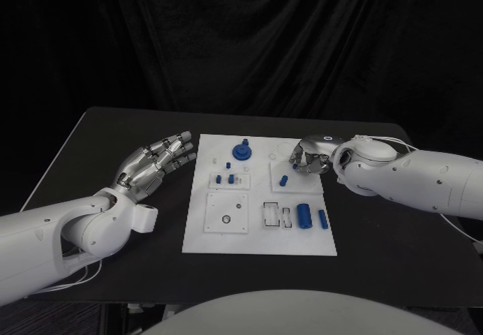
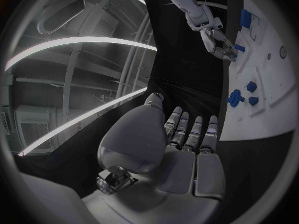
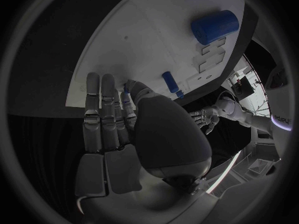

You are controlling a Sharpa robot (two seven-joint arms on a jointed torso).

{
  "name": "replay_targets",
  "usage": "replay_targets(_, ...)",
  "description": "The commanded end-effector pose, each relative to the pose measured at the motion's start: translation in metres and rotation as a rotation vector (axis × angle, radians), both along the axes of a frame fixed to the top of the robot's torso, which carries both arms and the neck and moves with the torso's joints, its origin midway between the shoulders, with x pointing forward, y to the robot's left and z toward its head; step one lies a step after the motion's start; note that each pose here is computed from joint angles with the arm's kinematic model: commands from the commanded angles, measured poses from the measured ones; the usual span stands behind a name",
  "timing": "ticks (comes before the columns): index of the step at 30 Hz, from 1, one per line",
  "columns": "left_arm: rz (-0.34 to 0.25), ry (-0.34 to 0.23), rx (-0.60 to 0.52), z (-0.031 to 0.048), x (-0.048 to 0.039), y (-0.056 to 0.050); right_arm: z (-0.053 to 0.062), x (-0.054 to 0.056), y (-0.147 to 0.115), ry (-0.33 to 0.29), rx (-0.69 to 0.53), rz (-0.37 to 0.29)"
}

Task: Assemble the parts on the task board

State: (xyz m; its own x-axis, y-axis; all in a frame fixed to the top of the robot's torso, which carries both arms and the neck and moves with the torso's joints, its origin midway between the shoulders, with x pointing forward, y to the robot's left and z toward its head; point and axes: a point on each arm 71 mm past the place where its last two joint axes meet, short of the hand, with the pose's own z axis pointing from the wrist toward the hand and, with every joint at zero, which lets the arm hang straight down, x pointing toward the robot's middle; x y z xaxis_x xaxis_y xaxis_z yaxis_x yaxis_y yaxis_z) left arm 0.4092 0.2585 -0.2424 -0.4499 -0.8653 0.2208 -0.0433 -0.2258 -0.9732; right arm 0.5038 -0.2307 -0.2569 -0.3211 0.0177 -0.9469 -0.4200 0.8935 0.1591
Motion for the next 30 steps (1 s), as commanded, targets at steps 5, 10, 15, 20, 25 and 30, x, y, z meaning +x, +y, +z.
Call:
replay_targets(5,0.015,-0.119,-0.082,0.0105,0.001,0.0002,-0.0091,-0.0004,0.0019,0.0,-0.003,0.012)
replay_targets(10,0.011,-0.115,-0.082,0.0098,0.0017,0.0001,-0.011,-0.0008,0.004,-0.005,0.005,0.02)
replay_targets(15,0.008,-0.112,-0.082,0.0091,0.0026,0.0,-0.0108,-0.0012,0.0048,-0.021,0.017,0.026)
replay_targets(20,0.004,-0.108,-0.081,0.0083,0.0035,-0.0005,-0.0102,-0.0016,0.0058,-0.035,0.028,0.032)
replay_targets(25,0.002,-0.103,-0.078,0.0073,0.0046,-0.0003,-0.0087,-0.0022,0.0078,-0.055,0.043,0.039)
replay_targets(30,0.002,-0.098,-0.074,0.0064,0.0054,0.0005,-0.0067,-0.0023,0.0096,-0.08,0.06,0.045)
